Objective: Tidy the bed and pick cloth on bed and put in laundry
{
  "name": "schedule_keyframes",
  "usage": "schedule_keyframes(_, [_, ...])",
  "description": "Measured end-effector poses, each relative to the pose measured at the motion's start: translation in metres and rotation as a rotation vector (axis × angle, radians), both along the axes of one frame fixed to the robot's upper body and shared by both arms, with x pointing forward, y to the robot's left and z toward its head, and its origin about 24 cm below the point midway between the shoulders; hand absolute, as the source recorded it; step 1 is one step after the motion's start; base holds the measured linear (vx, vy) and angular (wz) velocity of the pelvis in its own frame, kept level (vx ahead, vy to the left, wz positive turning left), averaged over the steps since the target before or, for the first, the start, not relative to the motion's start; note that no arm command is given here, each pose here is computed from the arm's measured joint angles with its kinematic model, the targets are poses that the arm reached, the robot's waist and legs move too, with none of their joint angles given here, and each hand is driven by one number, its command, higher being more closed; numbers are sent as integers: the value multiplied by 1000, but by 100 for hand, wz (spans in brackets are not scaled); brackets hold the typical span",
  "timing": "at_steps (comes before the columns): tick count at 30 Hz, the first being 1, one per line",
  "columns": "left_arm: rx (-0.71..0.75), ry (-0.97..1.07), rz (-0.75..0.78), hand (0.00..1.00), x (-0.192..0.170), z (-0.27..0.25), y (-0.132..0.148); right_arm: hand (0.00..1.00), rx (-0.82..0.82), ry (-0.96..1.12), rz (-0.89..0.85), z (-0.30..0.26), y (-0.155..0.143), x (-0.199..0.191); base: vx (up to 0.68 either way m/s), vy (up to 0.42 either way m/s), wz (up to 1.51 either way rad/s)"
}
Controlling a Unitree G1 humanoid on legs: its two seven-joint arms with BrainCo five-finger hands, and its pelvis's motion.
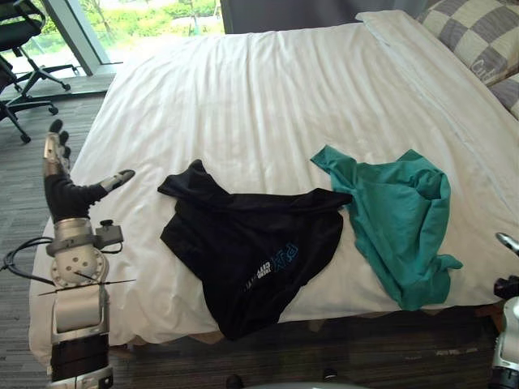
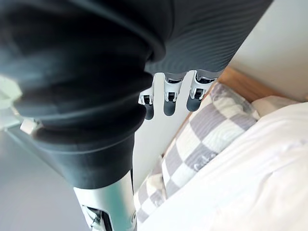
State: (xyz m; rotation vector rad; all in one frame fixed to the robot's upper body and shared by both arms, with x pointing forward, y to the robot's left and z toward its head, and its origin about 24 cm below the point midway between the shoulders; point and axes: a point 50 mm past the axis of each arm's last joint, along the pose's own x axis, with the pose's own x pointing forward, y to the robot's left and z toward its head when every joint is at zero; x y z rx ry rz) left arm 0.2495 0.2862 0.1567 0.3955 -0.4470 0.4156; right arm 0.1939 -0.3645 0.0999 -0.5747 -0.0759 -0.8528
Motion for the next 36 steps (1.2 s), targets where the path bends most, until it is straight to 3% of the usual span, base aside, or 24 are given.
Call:
schedule_keyframes(11, [71,330,-65,0,18,-60,-11,0,8,48,84,-10,13,11,-50,-14,-15])
schedule_keyframes(19, [64,527,-4,0,19,-103,-10,0,-10,66,93,-12,16,13,-134,-13,-7])
schedule_keyframes(36, [137,383,-29,0,73,-59,-41,0,-85,-184,177,39,43,46,-43,6,-7])
